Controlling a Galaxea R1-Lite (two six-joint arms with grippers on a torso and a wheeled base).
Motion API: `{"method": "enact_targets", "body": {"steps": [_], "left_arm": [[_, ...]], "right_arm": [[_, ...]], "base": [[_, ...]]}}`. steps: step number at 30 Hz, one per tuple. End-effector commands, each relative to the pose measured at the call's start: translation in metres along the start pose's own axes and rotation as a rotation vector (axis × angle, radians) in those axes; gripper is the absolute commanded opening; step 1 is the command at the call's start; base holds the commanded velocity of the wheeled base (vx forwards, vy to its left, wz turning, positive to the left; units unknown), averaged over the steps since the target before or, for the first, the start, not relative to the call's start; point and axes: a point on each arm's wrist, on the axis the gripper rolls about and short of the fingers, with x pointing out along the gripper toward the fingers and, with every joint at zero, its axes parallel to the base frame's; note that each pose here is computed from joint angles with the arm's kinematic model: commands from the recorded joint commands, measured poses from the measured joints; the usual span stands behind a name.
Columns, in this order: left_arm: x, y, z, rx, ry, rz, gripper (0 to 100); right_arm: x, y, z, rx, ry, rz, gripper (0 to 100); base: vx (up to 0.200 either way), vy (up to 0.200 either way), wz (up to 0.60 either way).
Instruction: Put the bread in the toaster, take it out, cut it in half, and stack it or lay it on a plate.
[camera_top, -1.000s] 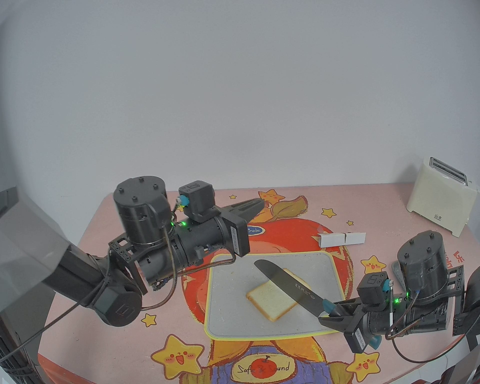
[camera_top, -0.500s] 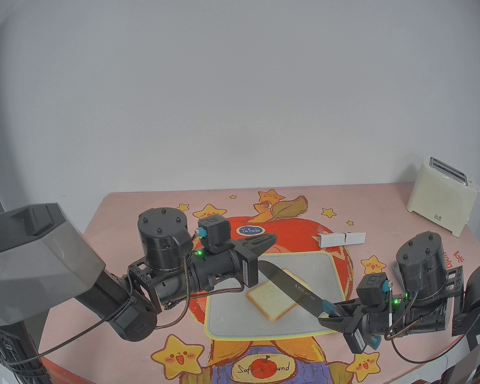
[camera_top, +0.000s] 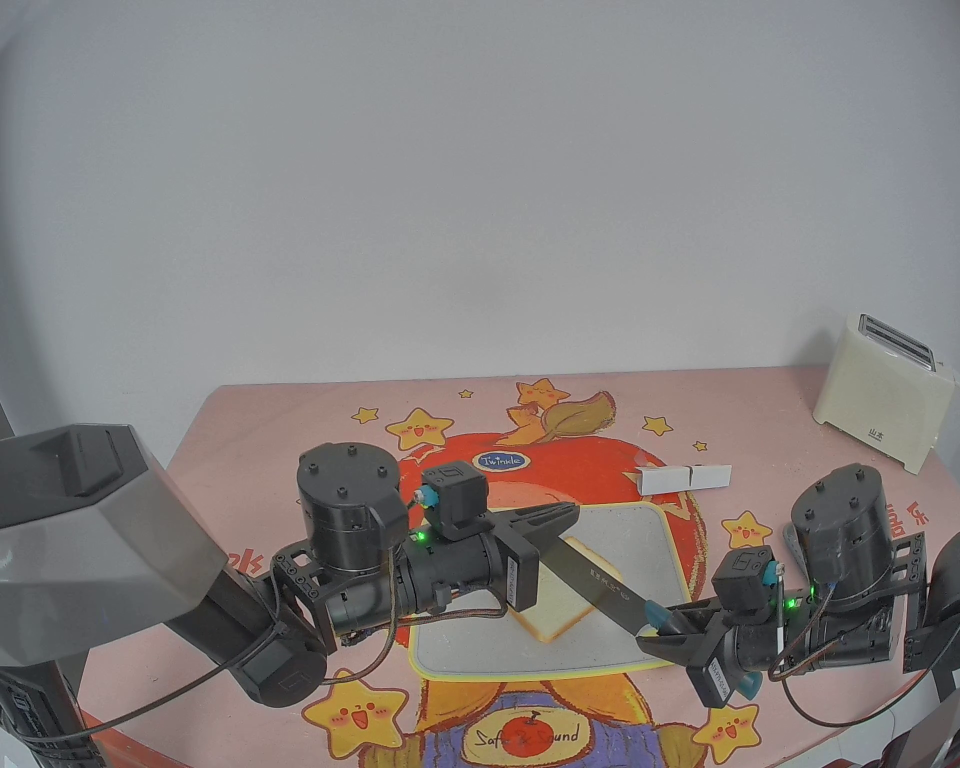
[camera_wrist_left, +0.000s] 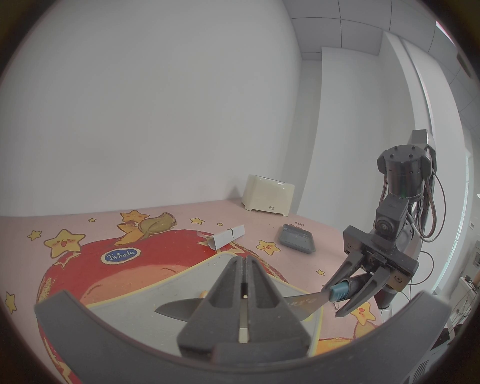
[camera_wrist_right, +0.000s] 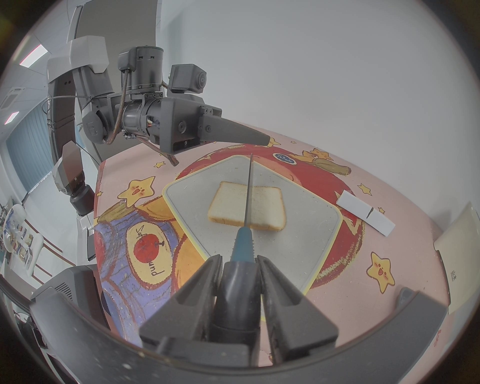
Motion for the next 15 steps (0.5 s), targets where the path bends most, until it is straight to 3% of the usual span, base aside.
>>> {"method": "enact_targets", "body": {"steps": [1,15], "left_arm": [[-0.0002,-0.001,-0.0019,-0.002,0.007,-0.001,0],[0.0056,0.0048,-0.0107,-0.007,0.028,0.009,0]], "right_arm": [[0.0004,-0.0002,-0.0002,0.0,0.002,-0.001,0],[0.0018,0.0002,-0.0007,-0.001,0.008,0.001,0]], "base": [[0.0,0.0,0.0],[0.0,0.0,0.0]]}}
